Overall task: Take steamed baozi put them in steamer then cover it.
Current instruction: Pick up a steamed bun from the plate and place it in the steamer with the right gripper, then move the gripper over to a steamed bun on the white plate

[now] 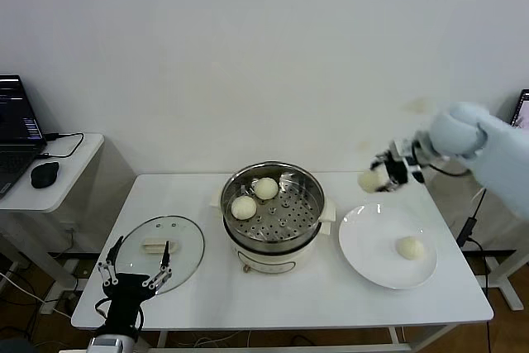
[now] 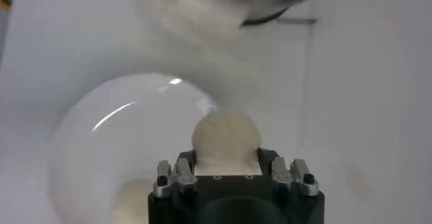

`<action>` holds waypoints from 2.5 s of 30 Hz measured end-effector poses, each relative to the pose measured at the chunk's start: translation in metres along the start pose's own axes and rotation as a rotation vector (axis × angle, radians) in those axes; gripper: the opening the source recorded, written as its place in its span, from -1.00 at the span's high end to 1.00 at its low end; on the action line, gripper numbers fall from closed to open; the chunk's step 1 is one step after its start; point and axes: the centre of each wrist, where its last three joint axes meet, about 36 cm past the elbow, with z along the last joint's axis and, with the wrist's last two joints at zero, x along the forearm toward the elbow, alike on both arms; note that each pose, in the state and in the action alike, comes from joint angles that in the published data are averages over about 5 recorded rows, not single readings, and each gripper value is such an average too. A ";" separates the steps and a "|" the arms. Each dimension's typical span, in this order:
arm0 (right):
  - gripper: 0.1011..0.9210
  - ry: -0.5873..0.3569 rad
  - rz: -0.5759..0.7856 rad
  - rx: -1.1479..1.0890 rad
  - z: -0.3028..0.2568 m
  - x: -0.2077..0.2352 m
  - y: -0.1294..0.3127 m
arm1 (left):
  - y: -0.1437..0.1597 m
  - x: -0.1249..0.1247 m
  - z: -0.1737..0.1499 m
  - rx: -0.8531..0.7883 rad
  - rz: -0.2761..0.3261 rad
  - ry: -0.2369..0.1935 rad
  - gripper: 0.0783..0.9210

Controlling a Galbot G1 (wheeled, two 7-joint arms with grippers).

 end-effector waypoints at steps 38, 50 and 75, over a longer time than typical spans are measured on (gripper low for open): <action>-0.18 -0.224 -0.229 0.839 -0.189 -0.147 -0.004 | 0.002 0.003 0.004 0.018 -0.051 0.007 -0.77; -0.63 -0.229 -0.218 0.917 -0.190 -0.147 -0.001 | 0.001 0.004 0.003 0.020 -0.049 0.004 -0.77; -0.76 -0.009 -0.078 0.180 -0.063 -0.035 0.030 | 0.004 -0.002 0.002 -0.007 0.001 -0.010 -0.77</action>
